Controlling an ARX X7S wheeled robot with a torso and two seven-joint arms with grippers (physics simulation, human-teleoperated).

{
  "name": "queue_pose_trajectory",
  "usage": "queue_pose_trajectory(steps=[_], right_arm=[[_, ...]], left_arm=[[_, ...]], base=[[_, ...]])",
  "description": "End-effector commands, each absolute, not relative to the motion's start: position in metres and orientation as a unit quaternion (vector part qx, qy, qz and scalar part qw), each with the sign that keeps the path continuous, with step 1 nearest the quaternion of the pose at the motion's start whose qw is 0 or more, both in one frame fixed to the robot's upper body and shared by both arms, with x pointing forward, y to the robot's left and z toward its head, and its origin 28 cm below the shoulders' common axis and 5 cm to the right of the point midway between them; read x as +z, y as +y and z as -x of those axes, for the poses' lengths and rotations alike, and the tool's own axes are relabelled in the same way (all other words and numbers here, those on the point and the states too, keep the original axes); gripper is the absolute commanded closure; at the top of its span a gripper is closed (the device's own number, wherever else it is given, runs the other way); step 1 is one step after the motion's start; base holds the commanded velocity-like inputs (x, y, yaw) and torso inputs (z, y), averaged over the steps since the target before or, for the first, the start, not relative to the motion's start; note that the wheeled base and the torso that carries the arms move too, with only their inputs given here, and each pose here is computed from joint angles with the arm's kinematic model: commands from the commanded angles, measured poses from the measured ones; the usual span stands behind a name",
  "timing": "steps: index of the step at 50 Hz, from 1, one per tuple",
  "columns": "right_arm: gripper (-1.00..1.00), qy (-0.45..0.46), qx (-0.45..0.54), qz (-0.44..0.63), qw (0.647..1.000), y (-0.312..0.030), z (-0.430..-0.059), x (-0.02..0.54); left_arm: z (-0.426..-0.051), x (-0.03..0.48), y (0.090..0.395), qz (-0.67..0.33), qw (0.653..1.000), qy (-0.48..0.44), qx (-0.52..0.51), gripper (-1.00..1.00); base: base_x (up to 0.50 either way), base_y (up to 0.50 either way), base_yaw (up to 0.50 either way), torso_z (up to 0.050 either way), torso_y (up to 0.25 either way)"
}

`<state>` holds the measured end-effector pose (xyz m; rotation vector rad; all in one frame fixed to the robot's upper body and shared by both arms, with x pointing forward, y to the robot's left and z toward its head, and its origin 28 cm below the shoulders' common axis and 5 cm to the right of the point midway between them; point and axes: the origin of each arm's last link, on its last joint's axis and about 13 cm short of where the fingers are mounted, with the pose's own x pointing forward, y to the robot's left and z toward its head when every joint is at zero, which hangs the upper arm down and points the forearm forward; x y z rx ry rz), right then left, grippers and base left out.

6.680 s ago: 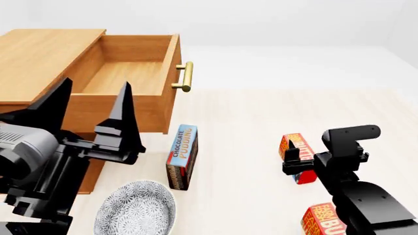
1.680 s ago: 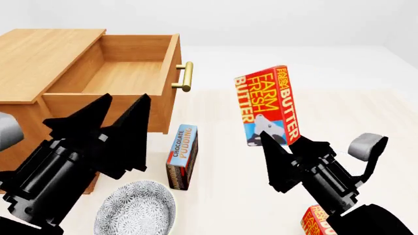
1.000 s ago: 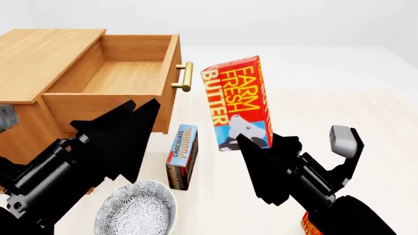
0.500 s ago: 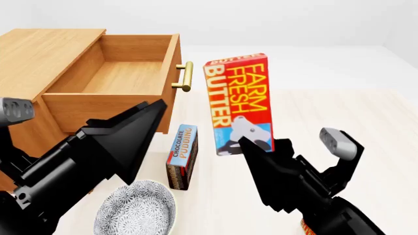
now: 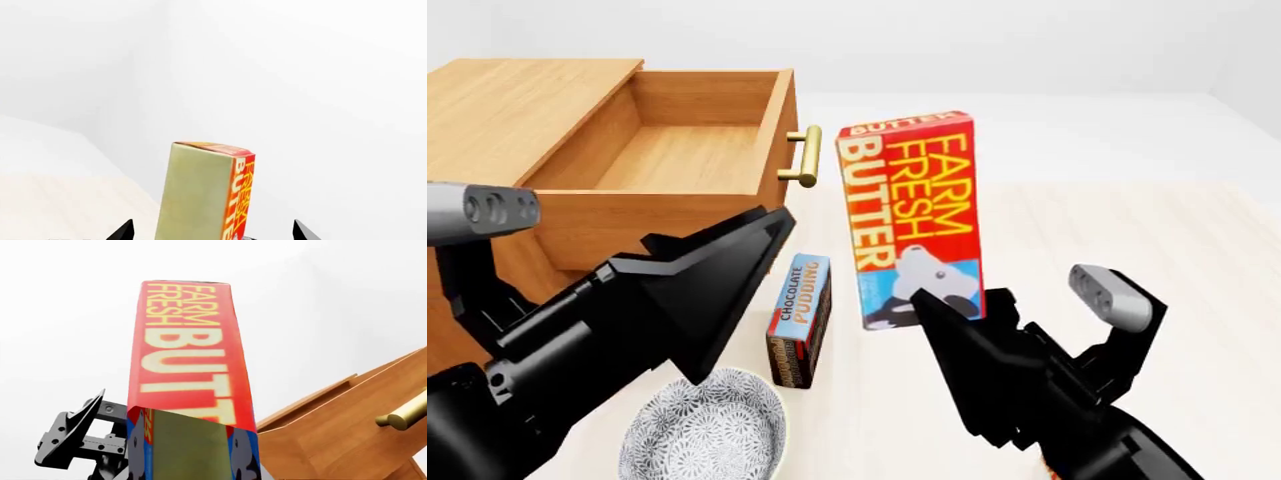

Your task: Put the butter at the front in the top drawer of the cabinet and close it.

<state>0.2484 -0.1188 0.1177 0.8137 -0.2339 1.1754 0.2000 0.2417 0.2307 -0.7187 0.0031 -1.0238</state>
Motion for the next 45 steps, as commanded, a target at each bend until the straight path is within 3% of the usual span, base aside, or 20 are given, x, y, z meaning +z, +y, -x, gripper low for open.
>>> queue_pose_trajectory(steps=[1,45], right_arm=[[1.00,-0.127,0.556,-0.376,0.730,-0.118,-0.247,0.125],[1.00,-0.118,0.573,-0.373,0.720,-0.114,-0.243,0.127]], left_arm=[[-0.207,0.232,0.241,0.325,0.808,0.006,-0.491,-1.00],[-0.223,0.238,0.236,0.295,0.802,0.020,-0.519,-1.00]], base=[[0.00,0.00,0.00,0.000,0.000],[0.00,0.00,0.00,0.000,0.001]])
